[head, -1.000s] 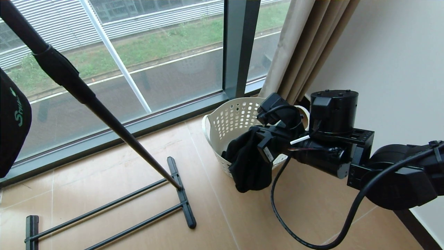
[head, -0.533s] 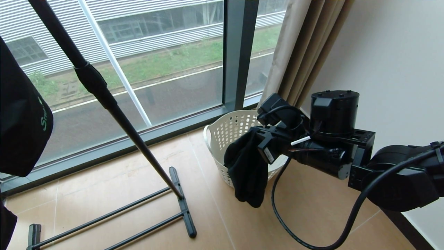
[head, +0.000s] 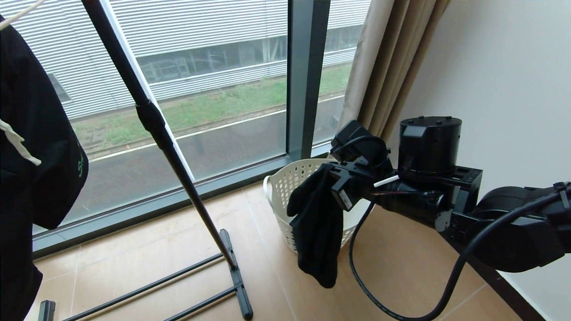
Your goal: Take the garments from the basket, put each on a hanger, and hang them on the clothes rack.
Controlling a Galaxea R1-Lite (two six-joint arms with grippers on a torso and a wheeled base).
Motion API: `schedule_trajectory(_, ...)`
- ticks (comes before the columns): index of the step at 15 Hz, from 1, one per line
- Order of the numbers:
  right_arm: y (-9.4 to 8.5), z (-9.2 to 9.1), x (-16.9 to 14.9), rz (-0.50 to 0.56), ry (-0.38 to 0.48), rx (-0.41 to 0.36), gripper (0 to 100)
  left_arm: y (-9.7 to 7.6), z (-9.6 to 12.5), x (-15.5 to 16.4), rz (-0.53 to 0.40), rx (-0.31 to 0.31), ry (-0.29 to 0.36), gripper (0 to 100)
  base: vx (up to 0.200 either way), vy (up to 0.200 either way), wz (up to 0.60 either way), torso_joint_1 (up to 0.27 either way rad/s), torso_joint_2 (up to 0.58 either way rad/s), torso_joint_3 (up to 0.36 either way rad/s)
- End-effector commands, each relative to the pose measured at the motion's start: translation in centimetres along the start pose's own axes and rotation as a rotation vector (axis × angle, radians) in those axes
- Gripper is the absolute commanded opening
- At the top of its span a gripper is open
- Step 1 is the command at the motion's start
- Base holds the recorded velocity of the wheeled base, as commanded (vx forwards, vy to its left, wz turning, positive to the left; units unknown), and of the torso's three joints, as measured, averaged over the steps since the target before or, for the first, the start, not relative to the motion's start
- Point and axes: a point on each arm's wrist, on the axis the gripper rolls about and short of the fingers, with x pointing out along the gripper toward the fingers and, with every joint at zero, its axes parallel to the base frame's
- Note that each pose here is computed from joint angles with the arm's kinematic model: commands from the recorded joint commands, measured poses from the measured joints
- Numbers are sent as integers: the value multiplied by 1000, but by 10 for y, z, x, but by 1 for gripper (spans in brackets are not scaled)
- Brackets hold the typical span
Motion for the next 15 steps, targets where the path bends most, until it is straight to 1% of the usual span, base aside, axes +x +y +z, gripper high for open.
schedule_trajectory(1,1,-2,2,3,6,2,0,0,0,0,0,0,-1,100,0,0,0,2,-2,193)
schedule_trajectory(4,1,-2,3,5,7,2,0,0,0,0,0,0,-1,100,0,0,0,2,-1,207)
schedule_trajectory(6,1,-2,3,5,7,2,0,0,0,0,0,0,-1,100,0,0,0,32,-132,88)
schedule_trajectory(10,2,-3,3,6,9,2,0,0,0,0,0,0,-1,100,0,0,0,101,-391,-84)
schedule_trajectory(15,2,-3,3,6,9,2,0,0,0,0,0,0,-2,100,0,0,0,151,-474,-116)
